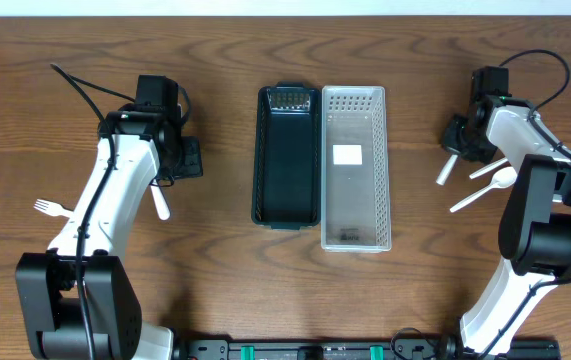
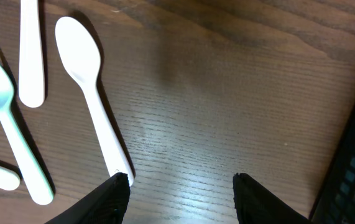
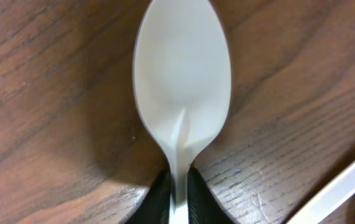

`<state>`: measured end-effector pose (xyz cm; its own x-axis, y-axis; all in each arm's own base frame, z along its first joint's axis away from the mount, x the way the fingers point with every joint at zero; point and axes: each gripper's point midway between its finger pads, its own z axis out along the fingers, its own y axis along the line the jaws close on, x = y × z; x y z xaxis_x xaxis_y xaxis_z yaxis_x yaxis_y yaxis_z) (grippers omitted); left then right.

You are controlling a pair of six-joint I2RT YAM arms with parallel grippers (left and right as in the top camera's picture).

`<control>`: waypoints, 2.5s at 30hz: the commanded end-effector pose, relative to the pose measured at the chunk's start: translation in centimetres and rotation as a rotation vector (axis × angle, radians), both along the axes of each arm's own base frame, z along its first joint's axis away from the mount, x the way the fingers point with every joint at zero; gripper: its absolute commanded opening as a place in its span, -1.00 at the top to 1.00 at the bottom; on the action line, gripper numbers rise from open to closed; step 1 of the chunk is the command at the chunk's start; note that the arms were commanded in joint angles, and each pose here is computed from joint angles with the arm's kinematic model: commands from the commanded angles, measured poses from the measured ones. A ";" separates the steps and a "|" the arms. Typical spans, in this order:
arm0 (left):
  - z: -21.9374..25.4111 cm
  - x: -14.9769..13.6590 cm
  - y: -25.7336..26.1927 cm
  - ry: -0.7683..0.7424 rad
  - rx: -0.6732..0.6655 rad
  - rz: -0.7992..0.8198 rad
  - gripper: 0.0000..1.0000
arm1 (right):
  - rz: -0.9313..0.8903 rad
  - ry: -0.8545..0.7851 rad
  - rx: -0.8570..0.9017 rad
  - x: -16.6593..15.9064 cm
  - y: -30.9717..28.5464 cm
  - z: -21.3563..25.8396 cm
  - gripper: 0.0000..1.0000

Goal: Pack container
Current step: 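Carry the spoon into the white basket and release it, then move the right gripper back and grasp a second white spoon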

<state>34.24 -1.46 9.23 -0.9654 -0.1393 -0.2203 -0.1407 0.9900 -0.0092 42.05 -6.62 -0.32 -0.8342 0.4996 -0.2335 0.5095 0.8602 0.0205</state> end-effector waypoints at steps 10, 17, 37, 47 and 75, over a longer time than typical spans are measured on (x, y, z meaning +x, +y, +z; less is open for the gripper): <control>0.2 0.4 0.2 -0.004 0.004 0.005 -0.14 | 0.188 -0.153 -0.029 4.1 2.5 8.7 0.98; 0.2 0.4 0.2 -0.004 0.004 0.005 -0.14 | 0.398 -0.321 -0.030 5.4 11.2 18.2 0.97; 0.2 0.4 0.2 -0.004 0.004 0.005 -0.14 | 0.476 0.027 0.060 -0.3 24.2 5.7 0.24; 0.2 0.4 0.2 -0.004 0.005 0.005 -0.14 | 0.331 -0.236 0.000 4.3 14.8 17.0 0.07; 0.1 0.2 0.2 0.003 0.005 0.005 -0.15 | -0.297 0.073 0.021 -4.1 -8.2 3.2 -0.11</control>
<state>34.15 -1.45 9.22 -0.9662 -0.1392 -0.2170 -0.1408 0.9900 -0.0081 38.35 -14.10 3.63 -0.6793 0.7150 -0.1654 0.7252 0.6885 -0.0027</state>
